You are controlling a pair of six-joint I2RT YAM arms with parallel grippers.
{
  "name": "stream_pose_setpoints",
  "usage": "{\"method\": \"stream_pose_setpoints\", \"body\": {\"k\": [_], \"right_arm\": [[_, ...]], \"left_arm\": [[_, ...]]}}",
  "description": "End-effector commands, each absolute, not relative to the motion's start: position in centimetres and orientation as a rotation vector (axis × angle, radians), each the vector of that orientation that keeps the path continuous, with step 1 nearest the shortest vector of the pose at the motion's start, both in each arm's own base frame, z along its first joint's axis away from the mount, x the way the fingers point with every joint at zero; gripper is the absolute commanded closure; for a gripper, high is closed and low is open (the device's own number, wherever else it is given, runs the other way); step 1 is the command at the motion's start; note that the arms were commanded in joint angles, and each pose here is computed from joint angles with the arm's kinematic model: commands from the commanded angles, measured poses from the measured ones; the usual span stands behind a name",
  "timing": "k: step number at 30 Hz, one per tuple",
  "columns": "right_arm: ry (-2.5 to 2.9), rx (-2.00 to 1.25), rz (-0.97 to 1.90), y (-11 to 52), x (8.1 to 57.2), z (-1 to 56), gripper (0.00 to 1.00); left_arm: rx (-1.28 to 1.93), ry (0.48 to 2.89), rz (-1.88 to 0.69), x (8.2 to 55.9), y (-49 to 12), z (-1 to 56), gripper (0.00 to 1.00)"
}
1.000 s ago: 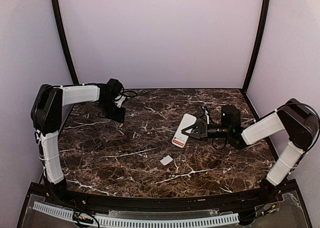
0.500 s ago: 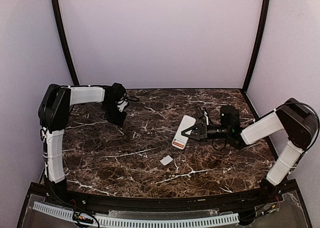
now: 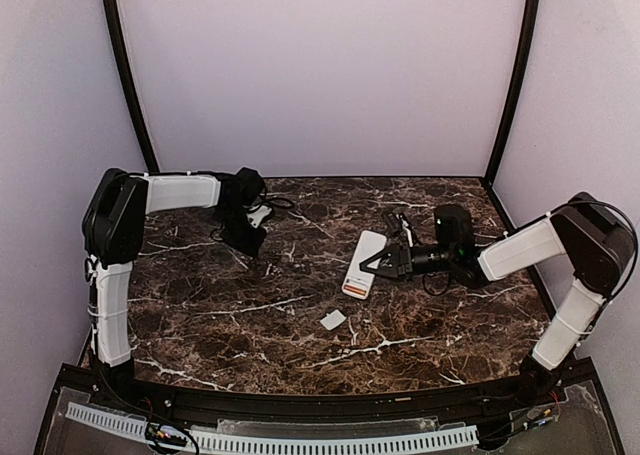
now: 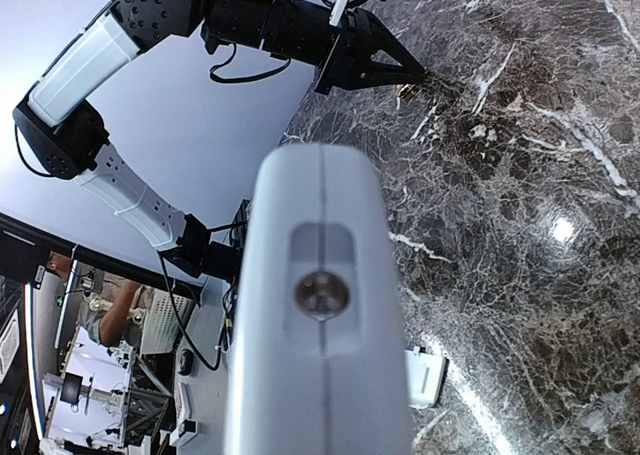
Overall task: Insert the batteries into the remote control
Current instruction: Pick up the battery from the center of the board.
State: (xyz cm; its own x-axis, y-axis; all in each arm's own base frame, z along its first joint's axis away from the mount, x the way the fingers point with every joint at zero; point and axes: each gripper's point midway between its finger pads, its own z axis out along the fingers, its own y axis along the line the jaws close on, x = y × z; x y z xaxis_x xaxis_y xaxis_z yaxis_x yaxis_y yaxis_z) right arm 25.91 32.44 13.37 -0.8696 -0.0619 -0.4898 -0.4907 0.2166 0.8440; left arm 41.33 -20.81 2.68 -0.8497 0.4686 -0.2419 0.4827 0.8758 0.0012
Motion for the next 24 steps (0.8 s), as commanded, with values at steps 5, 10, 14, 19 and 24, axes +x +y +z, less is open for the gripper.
{"method": "stream_pose_setpoints", "body": {"k": [5,10,14,19,24], "right_arm": [[2.175,-0.569,1.708,32.4,25.3,13.2,1.0],[2.191,-0.571,1.692,32.2,25.2,13.0,1.0],[2.207,-0.579,1.685,32.3,25.2,12.9,1.0],[2.236,-0.584,1.68,32.3,25.2,12.5,1.0],[2.254,-0.582,1.688,32.3,25.1,12.2,1.0]], "left_arm": [[0.897,2.791,-0.182,38.1,-24.1,3.6,1.0],[0.965,2.821,-0.159,36.0,-24.7,2.4,0.98],[0.999,2.854,-0.073,35.1,-24.2,1.5,0.92],[1.065,2.875,0.071,34.5,-23.4,0.6,0.83],[1.07,2.868,0.045,34.4,-24.1,0.9,0.9]]}}
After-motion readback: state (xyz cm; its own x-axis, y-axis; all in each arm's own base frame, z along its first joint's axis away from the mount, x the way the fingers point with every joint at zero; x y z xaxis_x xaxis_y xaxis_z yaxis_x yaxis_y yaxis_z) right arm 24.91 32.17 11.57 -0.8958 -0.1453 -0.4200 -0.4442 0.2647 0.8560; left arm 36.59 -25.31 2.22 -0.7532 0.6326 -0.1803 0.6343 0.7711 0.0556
